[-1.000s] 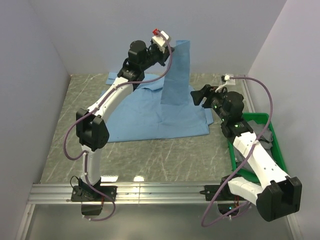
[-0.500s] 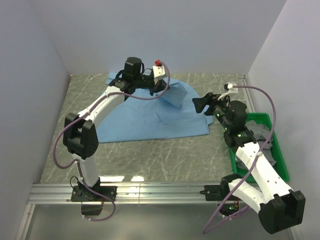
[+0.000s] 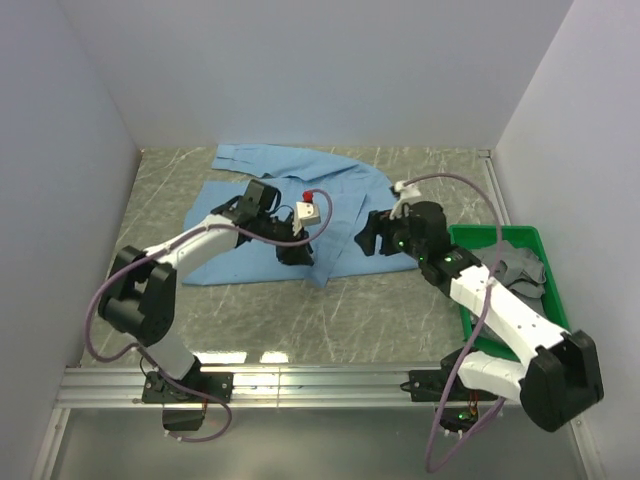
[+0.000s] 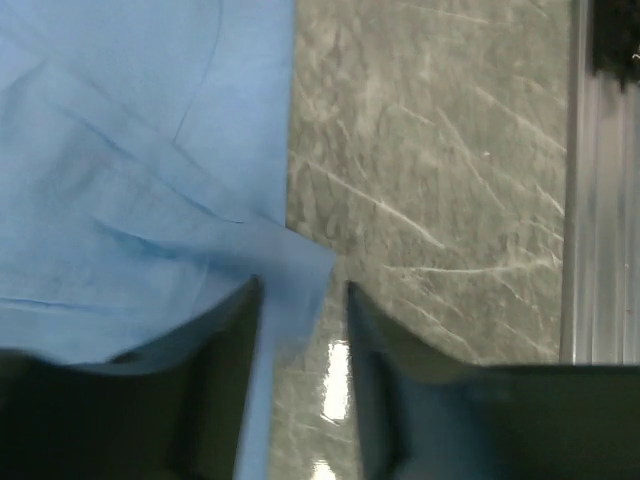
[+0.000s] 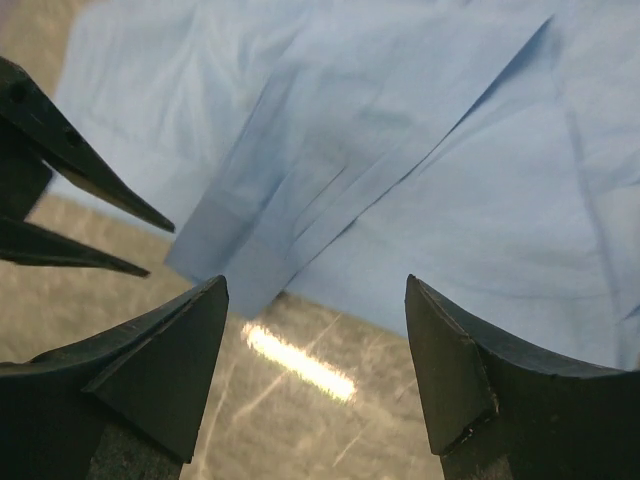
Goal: Fold and stack the long sleeve shirts
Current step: Fold the shirt
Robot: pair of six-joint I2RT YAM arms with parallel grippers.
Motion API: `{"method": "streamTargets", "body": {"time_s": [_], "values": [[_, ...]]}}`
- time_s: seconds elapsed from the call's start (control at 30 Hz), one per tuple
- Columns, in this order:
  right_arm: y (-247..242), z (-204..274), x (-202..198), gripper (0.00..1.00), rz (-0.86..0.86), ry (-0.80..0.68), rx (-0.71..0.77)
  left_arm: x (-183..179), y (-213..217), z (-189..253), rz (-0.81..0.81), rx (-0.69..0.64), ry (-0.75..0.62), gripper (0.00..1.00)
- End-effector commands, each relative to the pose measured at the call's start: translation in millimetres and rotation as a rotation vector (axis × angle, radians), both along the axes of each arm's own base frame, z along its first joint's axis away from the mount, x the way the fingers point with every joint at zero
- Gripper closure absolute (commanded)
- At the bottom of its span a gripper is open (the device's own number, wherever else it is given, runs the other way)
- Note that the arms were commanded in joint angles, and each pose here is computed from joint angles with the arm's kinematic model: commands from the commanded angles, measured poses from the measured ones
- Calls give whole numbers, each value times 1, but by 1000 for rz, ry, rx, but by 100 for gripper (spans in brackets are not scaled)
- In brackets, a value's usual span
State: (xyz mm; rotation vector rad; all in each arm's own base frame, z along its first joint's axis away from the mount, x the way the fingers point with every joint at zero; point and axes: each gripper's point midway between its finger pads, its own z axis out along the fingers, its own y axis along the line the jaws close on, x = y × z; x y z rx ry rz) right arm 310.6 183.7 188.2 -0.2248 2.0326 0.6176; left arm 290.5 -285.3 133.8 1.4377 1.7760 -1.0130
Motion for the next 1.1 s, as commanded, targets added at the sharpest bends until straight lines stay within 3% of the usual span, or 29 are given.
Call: {"method": "streamTargets", "body": {"time_s": [0.0,0.07,0.17,0.4,0.6,0.77,1.07], "values": [[19,2,0,22,70,-17,-85,15,6,38,144,-53,-151,50],[30,-13,-2,22,116,0,-139,19,14,52,239,-85,-162,36],[42,-23,2,22,148,5,-213,43,32,81,437,-125,-229,30],[91,-46,-12,24,324,-34,-401,86,117,99,1035,-66,-155,23],[125,-87,-39,27,468,-12,-602,88,205,82,1497,-26,-51,13],[140,-106,-49,28,516,-17,-719,71,244,77,1640,-33,-58,5],[151,-133,-43,33,515,-12,-850,64,263,62,1709,25,-110,5]]}}
